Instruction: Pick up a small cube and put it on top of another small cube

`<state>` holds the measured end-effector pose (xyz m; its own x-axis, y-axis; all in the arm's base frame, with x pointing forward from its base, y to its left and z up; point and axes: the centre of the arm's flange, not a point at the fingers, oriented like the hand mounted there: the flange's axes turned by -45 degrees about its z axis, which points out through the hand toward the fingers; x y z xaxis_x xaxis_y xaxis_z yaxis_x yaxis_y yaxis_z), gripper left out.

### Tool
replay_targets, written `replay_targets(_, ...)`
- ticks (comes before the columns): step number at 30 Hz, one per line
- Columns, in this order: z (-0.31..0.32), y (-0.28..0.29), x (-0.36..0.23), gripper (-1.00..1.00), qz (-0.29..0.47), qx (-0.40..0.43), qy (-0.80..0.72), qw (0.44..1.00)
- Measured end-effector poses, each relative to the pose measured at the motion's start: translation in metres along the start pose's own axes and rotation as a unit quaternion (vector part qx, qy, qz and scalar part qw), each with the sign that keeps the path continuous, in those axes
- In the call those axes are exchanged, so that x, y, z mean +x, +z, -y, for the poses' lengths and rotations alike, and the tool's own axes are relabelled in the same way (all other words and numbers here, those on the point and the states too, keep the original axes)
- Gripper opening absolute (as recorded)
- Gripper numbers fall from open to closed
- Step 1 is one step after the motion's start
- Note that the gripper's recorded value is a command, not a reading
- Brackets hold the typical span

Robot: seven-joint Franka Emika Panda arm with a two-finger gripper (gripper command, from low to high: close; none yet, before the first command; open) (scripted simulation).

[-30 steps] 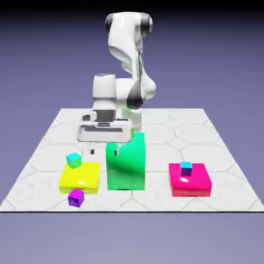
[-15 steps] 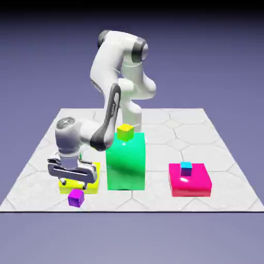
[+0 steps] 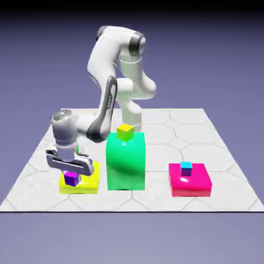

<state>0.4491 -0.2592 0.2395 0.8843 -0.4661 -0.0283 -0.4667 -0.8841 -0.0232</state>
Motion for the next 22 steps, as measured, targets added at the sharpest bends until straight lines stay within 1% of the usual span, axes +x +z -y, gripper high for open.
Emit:
replay_targets(5, -0.039, -0.035, -0.042, -1.0, 0.0, 0.004, 0.091, 0.996)
replay_targets(12, -0.072, -0.072, -0.109, -1.0, -0.007, -0.005, 0.203, 0.979)
replay_targets(13, -0.073, -0.072, -0.111, -1.0, -0.007, -0.006, 0.206, 0.979)
replay_targets(14, -0.073, -0.072, -0.111, -1.0, -0.007, -0.006, 0.206, 0.979)
replay_targets(19, -0.074, -0.003, -0.11, -1.0, -0.007, -0.006, 0.205, 0.979)
replay_targets(20, -0.074, -0.002, -0.11, 1.0, -0.007, -0.006, 0.205, 0.979)
replay_targets(22, -0.074, -0.002, -0.11, 1.0, -0.007, -0.006, 0.205, 0.979)
